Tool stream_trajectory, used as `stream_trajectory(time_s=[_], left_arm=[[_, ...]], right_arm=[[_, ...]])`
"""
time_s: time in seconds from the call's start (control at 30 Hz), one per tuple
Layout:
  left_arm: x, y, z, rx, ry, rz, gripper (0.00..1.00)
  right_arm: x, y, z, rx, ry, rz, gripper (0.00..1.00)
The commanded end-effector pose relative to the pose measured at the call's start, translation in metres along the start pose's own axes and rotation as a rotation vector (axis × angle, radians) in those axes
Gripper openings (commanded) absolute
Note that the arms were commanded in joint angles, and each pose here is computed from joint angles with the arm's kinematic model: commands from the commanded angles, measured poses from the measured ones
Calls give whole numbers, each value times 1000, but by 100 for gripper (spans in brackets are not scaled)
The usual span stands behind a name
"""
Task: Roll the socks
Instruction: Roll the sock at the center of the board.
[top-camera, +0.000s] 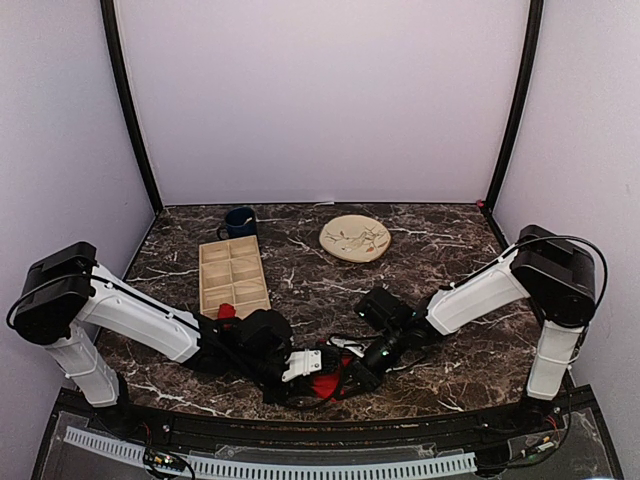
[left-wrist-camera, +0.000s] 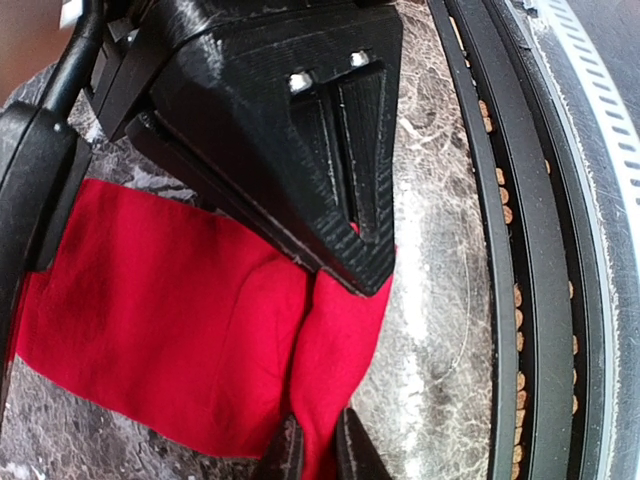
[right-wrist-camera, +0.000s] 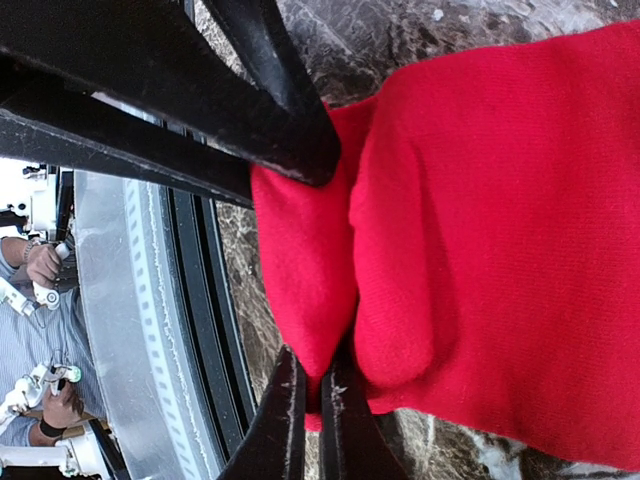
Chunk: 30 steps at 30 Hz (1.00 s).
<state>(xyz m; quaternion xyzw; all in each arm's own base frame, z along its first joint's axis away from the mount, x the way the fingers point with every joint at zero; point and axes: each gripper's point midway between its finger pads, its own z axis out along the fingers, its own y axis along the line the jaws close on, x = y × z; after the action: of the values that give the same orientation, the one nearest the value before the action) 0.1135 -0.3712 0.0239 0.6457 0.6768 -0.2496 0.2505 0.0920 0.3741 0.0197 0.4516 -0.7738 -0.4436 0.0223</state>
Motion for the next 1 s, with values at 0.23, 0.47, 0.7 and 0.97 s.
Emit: stream_trajectory(time_s=[0.23, 0.47, 0.7, 0.97], left_arm=[[4, -9, 4, 51, 24, -20, 10], [7, -9, 3, 81, 33, -70, 9], [4, -4, -5, 108, 0, -122, 9], [5, -5, -7, 150, -11, -167, 9]], right_arm=[[12, -13, -1, 30, 3, 71, 25], [12, -14, -6, 31, -34, 91, 33], [13, -20, -13, 25, -77, 132, 34], [12, -22, -23, 2, -137, 167, 35]])
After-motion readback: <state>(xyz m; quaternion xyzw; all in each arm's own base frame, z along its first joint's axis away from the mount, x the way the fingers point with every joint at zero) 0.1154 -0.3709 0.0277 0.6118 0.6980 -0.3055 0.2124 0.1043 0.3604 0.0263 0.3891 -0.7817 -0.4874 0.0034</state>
